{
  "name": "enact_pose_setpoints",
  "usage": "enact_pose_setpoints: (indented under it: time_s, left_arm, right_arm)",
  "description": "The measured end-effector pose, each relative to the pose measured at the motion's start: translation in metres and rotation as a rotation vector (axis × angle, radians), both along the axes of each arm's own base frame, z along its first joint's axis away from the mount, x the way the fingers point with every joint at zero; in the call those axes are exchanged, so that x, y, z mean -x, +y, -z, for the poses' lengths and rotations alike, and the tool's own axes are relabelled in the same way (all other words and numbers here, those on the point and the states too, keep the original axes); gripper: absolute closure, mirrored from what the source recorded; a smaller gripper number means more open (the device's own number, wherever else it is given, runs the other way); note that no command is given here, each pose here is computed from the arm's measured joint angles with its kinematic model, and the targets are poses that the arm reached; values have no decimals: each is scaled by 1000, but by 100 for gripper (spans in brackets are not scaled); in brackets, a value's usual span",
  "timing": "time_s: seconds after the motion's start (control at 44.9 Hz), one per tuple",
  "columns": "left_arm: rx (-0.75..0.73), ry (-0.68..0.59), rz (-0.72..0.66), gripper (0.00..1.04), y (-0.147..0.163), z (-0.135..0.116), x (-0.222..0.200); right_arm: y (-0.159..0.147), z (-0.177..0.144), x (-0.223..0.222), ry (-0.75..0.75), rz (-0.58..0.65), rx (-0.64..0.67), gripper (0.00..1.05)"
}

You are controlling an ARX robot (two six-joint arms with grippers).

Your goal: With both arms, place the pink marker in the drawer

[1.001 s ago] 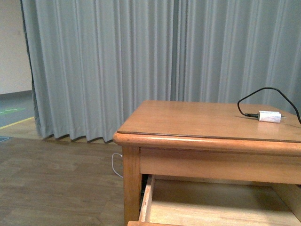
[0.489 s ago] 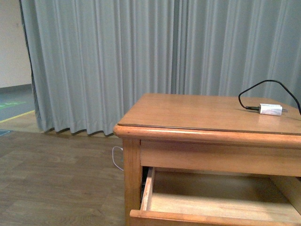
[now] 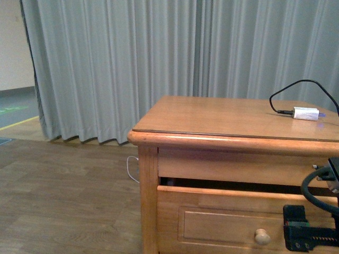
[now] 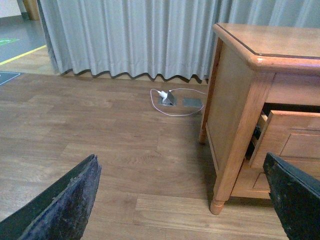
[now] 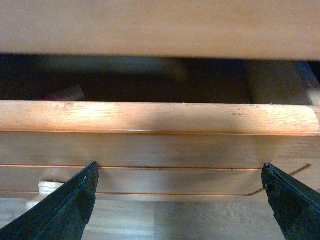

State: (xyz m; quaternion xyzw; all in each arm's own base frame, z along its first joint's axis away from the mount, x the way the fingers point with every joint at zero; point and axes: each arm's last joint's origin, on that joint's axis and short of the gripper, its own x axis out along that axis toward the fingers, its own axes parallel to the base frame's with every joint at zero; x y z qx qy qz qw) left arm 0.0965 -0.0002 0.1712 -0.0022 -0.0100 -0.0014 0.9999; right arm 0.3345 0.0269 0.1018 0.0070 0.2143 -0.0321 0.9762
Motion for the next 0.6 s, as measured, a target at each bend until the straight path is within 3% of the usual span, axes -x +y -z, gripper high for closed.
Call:
enact_pose_setpoints:
  time_s: [0.289, 0.601]
  left_arm:
    - [0, 0, 0, 6, 0, 0, 0]
    - [0, 0, 0, 6, 0, 0, 0]
  right_arm:
    - [-1, 5, -28, -43, 24, -14, 8]
    - [-9, -18, -8, -68, 16, -40, 8]
